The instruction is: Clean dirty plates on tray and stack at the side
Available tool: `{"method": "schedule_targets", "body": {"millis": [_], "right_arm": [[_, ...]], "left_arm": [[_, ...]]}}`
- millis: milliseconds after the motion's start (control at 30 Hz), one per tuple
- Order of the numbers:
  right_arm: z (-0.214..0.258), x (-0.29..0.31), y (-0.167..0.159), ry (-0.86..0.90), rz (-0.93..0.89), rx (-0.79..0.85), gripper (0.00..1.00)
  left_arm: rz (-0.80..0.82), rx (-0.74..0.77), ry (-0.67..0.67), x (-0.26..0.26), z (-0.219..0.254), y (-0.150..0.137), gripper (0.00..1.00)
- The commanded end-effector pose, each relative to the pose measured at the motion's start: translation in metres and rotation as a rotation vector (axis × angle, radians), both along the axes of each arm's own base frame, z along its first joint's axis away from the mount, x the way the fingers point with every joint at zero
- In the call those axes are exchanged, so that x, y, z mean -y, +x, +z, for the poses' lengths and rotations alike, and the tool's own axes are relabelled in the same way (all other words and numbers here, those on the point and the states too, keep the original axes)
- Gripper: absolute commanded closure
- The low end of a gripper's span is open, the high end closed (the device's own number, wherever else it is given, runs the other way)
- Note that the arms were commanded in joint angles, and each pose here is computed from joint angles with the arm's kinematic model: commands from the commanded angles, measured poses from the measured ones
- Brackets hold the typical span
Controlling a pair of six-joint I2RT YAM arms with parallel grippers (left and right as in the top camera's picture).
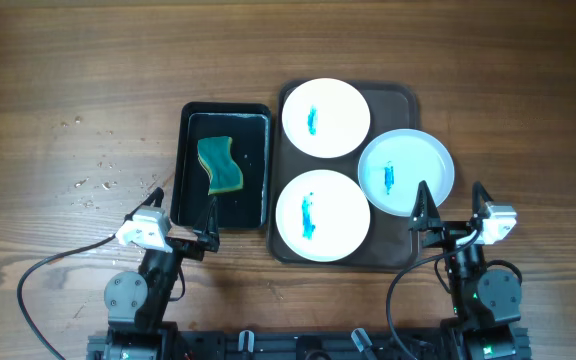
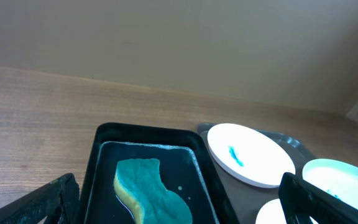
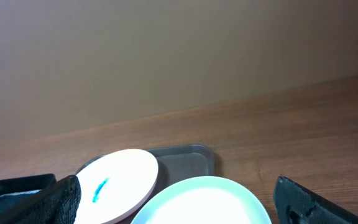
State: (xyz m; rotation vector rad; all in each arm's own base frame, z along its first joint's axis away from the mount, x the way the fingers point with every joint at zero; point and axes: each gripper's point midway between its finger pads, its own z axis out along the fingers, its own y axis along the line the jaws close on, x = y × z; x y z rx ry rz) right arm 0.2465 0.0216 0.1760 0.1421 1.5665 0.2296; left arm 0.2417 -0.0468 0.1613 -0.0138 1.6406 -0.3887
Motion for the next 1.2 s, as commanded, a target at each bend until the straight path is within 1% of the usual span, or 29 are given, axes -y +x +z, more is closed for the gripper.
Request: {"method": "schedule_targets", "body": {"millis": [0, 200, 333, 467, 533, 733, 833, 900, 967, 1067, 1167], "right_arm": [[0.002, -0.001, -0.001, -0.01, 0.009, 0.011, 0.0], [0.002, -0.001, -0.001, -0.006, 0.009, 0.011, 0.0], [0.002, -0.001, -0.001, 0.061, 0.009, 0.008, 0.0], [0.003, -0.001, -0.001, 0.1, 0.012, 0.008, 0.0], [0.002, -0.009, -0.001, 0.112, 0.059, 0.0, 0.0], [0.001, -0.043, -0.008, 0.101, 0.256, -0.011, 0.0], [0.003, -0.045, -0.009, 0.1, 0.272, -0.006, 0.0], [0.007, -0.052, -0.013, 0.054, 0.317, 0.01, 0.01], [0.018, -0.064, -0.019, -0.01, 0.391, 0.045, 0.0], [0.043, -0.071, -0.028, -0.031, 0.443, 0.08, 0.0], [0.065, -0.076, -0.034, -0.03, 0.479, 0.068, 0.0]], "left_arm": [[0.019, -0.001, 0.02, -0.004, -0.001, 0.0, 0.0], [0.017, -0.001, 0.019, -0.004, -0.001, 0.0, 0.0], [-0.062, 0.004, 0.014, 0.01, 0.0, -0.003, 0.0], [-0.084, -0.006, -0.031, 0.014, 0.001, -0.004, 0.0], [-0.083, -0.018, -0.07, 0.014, 0.001, -0.005, 0.0], [-0.143, -0.016, -0.073, 0.024, 0.002, -0.008, 0.0], [-0.142, -0.026, -0.107, 0.024, 0.002, -0.008, 0.0], [-0.14, -0.039, -0.146, 0.024, 0.002, -0.008, 0.0], [-0.15, -0.046, -0.168, 0.026, 0.003, -0.009, 0.0], [-0.162, -0.062, -0.17, 0.028, 0.009, -0.012, 0.0], [-0.154, -0.105, -0.17, 0.027, 0.019, -0.015, 0.0]]}}
